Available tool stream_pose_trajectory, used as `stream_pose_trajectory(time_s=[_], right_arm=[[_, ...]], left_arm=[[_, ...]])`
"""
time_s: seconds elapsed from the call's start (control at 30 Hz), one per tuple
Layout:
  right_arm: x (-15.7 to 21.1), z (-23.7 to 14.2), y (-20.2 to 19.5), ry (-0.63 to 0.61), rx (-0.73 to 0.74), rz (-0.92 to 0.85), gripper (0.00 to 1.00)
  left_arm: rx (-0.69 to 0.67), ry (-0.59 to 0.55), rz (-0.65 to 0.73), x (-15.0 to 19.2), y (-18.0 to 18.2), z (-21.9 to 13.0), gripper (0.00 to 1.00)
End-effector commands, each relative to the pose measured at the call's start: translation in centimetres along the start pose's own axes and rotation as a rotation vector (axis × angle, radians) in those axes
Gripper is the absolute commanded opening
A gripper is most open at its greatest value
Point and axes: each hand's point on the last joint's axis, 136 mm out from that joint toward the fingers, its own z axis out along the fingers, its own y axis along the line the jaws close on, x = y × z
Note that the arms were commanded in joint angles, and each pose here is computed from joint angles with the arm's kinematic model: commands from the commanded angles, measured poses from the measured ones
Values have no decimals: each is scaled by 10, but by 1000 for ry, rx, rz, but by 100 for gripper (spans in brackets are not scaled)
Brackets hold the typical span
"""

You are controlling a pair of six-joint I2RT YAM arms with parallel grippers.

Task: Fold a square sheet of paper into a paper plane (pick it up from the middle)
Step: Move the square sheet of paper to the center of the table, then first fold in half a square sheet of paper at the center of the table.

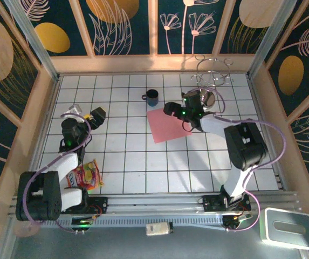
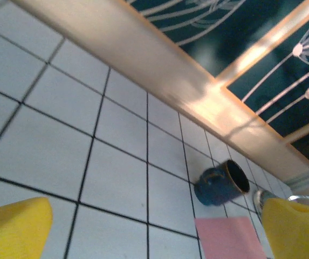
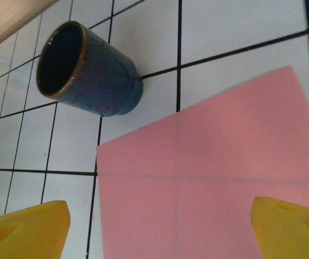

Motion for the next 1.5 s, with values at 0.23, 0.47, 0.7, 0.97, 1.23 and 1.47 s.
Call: stream_pose_trajectory(time_s=[0.23,0.47,0.7,0.97,1.23,1.47], right_arm=[[9,38,-21,86,106,138,81],[40,36,-49,134,215,229,81],[89,21,-46,170,304,352,81],[120,3,18,185,121,568,79],[70,-38,50,74,-81,505,76],[32,-79,12,-64,-71,415,83]], left_arm=[[74,164,-173,27,-7,16,92],[70,220,-218,38,-5,22,87],[42,288,-197,54,-12,31,82],[-8,429,-192,100,-32,38,72],[-109,568,-82,159,-55,28,72],[-183,655,83,199,-82,32,80]])
